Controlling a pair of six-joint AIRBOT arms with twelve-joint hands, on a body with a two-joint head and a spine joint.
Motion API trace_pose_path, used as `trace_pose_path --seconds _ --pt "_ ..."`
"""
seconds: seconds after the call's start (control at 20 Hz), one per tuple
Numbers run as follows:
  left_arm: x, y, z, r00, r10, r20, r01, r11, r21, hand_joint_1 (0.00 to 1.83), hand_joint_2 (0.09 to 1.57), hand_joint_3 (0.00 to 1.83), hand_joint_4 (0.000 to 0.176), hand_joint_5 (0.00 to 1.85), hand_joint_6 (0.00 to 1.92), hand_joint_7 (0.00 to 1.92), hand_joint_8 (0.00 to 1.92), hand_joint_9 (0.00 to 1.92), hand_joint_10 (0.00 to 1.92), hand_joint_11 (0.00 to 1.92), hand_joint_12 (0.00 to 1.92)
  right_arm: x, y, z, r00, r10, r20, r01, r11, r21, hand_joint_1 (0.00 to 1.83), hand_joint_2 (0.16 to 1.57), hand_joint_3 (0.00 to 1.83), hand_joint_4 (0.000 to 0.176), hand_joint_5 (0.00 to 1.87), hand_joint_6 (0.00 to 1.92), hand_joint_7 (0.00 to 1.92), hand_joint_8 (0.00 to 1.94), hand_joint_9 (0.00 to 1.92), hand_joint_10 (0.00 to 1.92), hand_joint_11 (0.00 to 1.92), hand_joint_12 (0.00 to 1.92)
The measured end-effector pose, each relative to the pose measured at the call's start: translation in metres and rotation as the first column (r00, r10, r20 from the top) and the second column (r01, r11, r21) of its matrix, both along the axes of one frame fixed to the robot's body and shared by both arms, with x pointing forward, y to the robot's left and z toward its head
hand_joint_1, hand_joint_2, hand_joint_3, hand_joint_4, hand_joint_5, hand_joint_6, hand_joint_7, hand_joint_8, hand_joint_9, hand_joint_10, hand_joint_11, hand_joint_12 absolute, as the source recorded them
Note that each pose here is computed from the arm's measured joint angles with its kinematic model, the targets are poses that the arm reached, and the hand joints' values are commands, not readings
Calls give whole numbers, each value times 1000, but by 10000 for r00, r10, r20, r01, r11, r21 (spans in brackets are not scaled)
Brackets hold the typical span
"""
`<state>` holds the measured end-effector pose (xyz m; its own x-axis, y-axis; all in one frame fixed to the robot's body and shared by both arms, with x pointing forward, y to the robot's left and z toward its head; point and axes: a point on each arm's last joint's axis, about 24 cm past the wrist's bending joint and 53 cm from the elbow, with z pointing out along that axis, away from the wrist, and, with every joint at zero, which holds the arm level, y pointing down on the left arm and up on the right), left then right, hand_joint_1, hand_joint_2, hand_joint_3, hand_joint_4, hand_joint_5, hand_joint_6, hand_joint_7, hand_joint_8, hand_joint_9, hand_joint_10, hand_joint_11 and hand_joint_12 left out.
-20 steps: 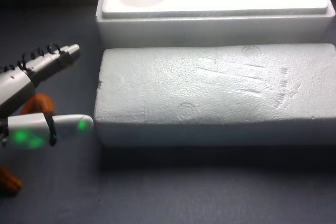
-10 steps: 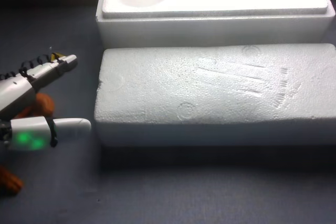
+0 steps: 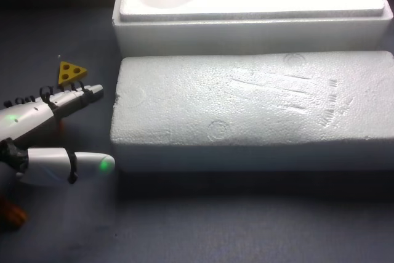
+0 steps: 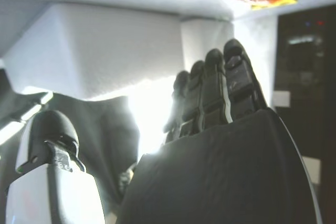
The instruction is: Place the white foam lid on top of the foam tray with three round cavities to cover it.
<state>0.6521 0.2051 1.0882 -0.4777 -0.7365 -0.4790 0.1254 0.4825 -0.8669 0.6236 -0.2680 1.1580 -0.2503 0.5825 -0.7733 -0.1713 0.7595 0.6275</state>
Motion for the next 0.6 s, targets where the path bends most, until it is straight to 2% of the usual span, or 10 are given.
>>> trace_pose_path --seconds 0.35,0.6 --pt "3 -7 -10 9985 -391 -377 417 9966 713 408 975 0 0 6 2 0 0 0 0 0 0 3 2 -6 9997 88 -224 -91 9999 -101 570 1100 0 0 0 0 0 0 0 0 0 0" --pt "6 -4 -14 9984 -309 -474 352 9951 925 427 975 0 0 13 4 0 0 0 0 0 0 8 8 -10 9995 151 -293 -150 9999 39 544 1096 0 0 0 0 0 0 0 0 0 0"
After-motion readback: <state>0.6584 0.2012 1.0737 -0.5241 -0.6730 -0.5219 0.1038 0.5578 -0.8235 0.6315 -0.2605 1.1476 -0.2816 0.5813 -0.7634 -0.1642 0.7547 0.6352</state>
